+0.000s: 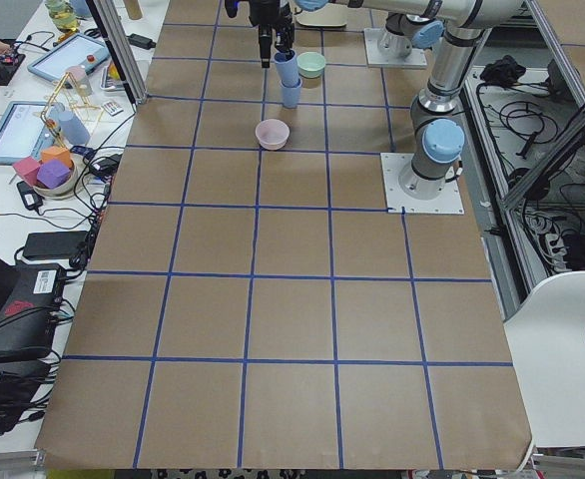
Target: Stack blue cups with both arms
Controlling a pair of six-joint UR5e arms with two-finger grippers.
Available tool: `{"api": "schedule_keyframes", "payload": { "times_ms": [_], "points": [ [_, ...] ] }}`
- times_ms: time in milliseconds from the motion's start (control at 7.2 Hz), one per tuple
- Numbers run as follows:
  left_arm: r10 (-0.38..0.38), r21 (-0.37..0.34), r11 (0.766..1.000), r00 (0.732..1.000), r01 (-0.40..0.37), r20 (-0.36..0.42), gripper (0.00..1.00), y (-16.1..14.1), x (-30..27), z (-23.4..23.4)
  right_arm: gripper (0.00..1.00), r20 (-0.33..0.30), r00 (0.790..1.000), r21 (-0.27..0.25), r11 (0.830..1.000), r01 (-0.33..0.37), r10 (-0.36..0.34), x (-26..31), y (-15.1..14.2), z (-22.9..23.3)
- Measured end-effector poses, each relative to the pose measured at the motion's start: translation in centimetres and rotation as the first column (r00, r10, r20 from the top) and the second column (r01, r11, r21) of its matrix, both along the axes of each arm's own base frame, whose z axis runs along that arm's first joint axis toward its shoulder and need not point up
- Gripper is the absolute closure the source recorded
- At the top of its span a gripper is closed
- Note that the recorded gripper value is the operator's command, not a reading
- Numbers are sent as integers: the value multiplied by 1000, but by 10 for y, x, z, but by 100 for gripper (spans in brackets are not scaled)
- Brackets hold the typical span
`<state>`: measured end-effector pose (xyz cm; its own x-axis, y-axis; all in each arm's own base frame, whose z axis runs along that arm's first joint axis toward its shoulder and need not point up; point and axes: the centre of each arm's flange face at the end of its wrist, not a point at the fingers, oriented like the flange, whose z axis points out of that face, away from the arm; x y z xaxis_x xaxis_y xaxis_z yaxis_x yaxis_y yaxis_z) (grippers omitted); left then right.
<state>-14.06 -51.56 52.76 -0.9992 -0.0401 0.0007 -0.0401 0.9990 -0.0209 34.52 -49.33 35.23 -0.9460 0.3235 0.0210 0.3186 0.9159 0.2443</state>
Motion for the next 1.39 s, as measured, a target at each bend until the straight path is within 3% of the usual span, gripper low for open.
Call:
{"api": "schedule_keyframes", "payload": {
  "times_ms": [417, 556, 694, 833, 1389],
  "points": [
    [0, -1, 1000, 1000, 0, 2, 0, 1, 0, 1, 100, -27, 1000, 20, 1000, -5, 5, -4, 3, -19],
    [0, -2, 1000, 1000, 0, 3, 0, 1, 0, 1, 92, -41, 999, 24, 1000, -8, 9, -6, 5, -24],
    [0, -2, 1000, 1000, 0, 3, 0, 1, 0, 1, 28, -47, 999, 24, 1000, -9, 10, -7, 6, -26],
    [0, -3, 1000, 1000, 0, 2, 0, 1, 0, 1, 0, -48, 999, 14, 1000, -9, 10, -7, 5, -26],
    [0, -3, 1000, 1000, 0, 3, 0, 1, 0, 1, 0, -37, 999, -68, 998, 1, -3, -10, -9, -1]
  ]
}}
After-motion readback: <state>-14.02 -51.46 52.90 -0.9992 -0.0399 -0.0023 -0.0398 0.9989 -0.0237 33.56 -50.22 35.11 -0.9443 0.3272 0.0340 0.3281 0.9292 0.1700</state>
